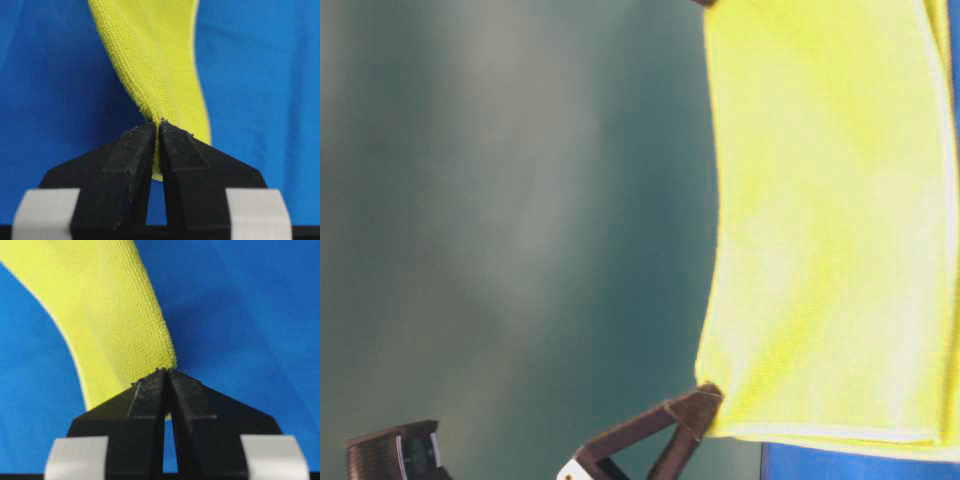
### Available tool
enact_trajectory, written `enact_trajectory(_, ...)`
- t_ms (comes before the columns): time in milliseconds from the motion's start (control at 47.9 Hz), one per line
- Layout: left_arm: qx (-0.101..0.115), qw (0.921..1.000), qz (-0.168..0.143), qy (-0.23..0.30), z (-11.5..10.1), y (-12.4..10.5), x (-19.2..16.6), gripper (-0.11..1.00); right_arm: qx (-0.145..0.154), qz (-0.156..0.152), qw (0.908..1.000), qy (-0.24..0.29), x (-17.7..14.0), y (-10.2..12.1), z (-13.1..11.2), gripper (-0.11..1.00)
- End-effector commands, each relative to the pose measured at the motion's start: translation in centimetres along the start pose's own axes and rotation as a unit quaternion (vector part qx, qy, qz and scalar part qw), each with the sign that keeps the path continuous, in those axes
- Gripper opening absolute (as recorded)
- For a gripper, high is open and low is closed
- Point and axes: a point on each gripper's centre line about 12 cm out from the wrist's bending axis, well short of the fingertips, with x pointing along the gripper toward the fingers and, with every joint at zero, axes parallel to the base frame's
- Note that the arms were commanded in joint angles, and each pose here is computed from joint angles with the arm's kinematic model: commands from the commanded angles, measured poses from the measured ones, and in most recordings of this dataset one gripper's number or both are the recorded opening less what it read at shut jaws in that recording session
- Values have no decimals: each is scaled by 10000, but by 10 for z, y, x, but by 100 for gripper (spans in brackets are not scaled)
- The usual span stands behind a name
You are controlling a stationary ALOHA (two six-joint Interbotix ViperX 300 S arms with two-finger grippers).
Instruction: Fold the yellow towel.
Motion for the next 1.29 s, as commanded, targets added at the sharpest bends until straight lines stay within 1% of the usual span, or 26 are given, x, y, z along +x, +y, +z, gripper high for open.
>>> enact_trajectory(0,-17,9997,-45,-219,12,-3,-5,4,-23,10,9999,-109,-3,1,6,2)
enact_trajectory(125,61,9993,-148,-339,15,-12,-5,4,-41,-35,9999,-149,-2,-2,9,2)
enact_trajectory(209,136,9985,-256,-473,17,-20,-5,4,0,-145,9997,-219,-1,-9,12,2)
enact_trajectory(271,197,9974,-358,-593,20,-28,-4,4,92,-243,9992,-290,1,-17,15,2)
enact_trajectory(313,303,9962,-436,-686,22,-35,-3,4,168,-308,9988,-349,2,-22,19,2)
enact_trajectory(376,385,9944,-533,-823,25,-43,-1,4,284,-422,9978,-428,5,-32,24,2)
enact_trajectory(459,458,9915,-659,-1024,31,-54,3,4,409,-574,9958,-579,9,-46,33,2)
enact_trajectory(564,552,9869,-835,-1265,40,-71,13,4,482,-691,9939,-714,17,-58,46,2)
enact_trajectory(793,735,9810,-1108,-1412,68,-107,40,4,311,-787,9910,-1038,38,-71,83,2)
enact_trajectory(835,791,9799,-1138,-1435,72,-113,45,4,277,-807,9904,-1089,43,-73,92,2)
enact_trajectory(939,1024,9765,-1211,-1460,80,-127,55,4,189,-832,9899,-1131,52,-75,107,2)
enact_trajectory(1002,1188,9740,-1251,-1471,84,-136,57,4,161,-843,9900,-1123,57,-76,113,2)
enact_trajectory(1044,1243,9728,-1266,-1490,86,-139,58,4,152,-844,9898,-1138,59,-77,116,2)
enact_trajectory(1148,1261,9721,-1286,-1504,87,-142,59,4,144,-846,9895,-1160,61,-77,120,2)
enact_trajectory(1273,1302,9717,-1271,-1503,87,-141,61,4,130,-850,9898,-1136,61,-77,118,2)
